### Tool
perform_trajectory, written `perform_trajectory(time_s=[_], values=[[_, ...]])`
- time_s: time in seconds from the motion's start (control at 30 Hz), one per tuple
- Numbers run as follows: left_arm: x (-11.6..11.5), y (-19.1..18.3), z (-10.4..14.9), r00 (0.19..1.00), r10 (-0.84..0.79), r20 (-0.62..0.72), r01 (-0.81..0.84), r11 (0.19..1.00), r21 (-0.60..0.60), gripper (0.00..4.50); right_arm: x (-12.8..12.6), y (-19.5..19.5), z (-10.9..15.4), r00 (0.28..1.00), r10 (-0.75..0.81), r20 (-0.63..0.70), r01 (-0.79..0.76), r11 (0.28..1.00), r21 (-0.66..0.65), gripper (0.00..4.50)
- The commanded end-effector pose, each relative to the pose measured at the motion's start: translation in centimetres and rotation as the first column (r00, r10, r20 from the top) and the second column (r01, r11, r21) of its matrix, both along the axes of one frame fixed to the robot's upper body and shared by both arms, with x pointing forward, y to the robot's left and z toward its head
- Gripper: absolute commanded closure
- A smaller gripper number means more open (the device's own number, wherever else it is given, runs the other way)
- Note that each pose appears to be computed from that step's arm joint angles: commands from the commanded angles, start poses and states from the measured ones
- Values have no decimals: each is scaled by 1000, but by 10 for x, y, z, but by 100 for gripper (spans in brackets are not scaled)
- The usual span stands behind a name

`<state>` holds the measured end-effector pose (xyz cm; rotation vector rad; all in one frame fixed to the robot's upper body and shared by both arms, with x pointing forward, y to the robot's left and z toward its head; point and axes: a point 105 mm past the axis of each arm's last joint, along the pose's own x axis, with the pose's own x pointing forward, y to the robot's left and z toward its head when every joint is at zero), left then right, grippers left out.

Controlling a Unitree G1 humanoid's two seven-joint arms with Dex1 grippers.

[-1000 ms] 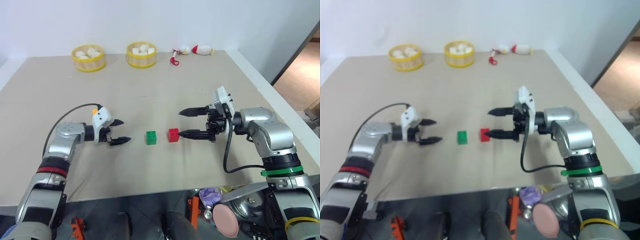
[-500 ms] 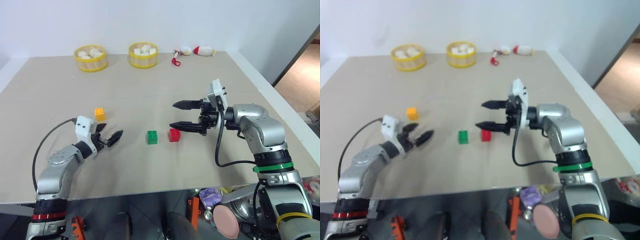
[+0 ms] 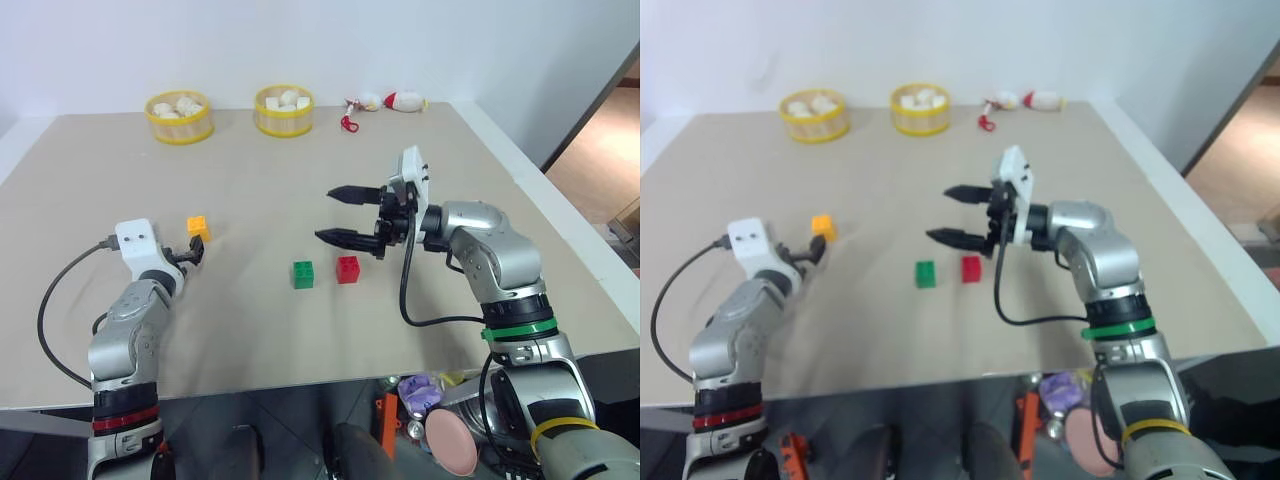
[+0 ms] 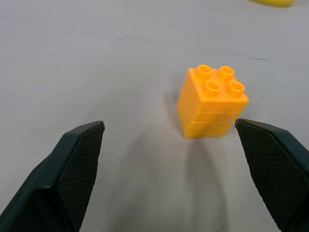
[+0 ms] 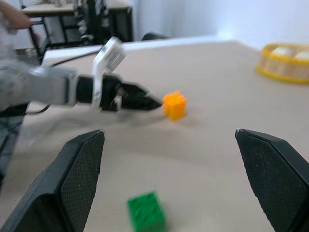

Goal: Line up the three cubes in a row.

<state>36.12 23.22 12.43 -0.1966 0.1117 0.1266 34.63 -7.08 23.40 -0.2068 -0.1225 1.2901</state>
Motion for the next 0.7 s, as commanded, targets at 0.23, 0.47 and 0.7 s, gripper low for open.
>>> perform_trajectory(time_s=[0.23, 0.47, 0.7], values=[[19, -23, 8, 998, -66, 1, 66, 997, 48, 2, -8, 2, 25, 996, 5, 88, -10, 999, 53, 0], [39, -38, 14, 995, -99, -1, 99, 993, 72, 2, -11, -3, 28, 996, -3, 91, -2, 998, 56, 0], [49, -33, 12, 999, -39, -24, 41, 997, 65, 2, -7, -7, 26, 996, -29, 82, 25, 998, 54, 0]])
